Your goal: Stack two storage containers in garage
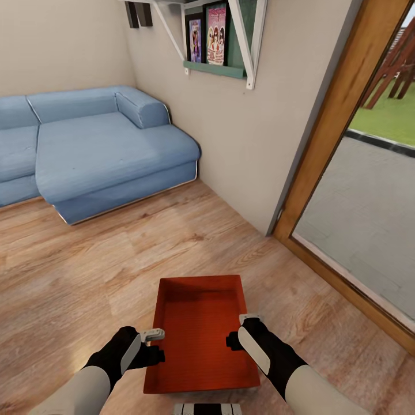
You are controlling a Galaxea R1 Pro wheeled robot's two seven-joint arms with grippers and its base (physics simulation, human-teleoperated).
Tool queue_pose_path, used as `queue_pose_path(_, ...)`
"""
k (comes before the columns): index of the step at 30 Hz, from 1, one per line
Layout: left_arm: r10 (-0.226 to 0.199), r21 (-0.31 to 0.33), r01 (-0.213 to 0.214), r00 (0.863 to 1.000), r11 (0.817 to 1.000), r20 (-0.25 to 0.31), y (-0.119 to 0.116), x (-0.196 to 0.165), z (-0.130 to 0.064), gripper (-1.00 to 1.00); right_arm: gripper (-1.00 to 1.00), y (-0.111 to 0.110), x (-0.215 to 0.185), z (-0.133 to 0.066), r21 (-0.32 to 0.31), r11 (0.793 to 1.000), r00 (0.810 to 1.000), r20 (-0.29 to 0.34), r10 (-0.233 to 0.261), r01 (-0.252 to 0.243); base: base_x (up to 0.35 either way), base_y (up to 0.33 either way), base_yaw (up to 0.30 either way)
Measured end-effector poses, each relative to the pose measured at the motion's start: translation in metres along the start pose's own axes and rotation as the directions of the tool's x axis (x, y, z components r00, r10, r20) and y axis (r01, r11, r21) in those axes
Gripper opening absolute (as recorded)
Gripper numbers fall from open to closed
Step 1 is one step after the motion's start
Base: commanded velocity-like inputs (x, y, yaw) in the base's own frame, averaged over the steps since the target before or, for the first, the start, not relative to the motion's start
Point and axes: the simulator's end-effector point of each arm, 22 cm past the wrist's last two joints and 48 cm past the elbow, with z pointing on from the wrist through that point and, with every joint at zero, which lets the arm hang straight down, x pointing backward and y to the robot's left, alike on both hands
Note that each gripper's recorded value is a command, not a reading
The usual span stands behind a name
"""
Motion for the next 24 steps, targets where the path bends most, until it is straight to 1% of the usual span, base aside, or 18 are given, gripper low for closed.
queue_pose_path(7,0.0,0.0,0.0,1.0,1.0,0.0,-0.0004,0.0,0.0,1.0,1.0,0.0,0.0003,0.0001,0.0,1.0,1.0,-0.001,-0.001,0.001,0.0,0.0,0.0)
queue_pose_path(11,0.0,0.001,0.0,1.0,1.0,0.0,0.0005,0.0015,0.0089,1.0,1.0,0.0003,0.0034,0.0086,0.0,1.0,1.0,-0.001,-0.001,0.001,0.0,0.0,0.0)
queue_pose_path(24,0.0,0.0,0.0,1.0,1.0,0.0,0.0009,0.0014,0.0089,1.0,1.0,0.0003,0.0035,0.0087,0.001,1.0,1.0,-0.001,-0.002,0.002,0.0,0.0,0.0)
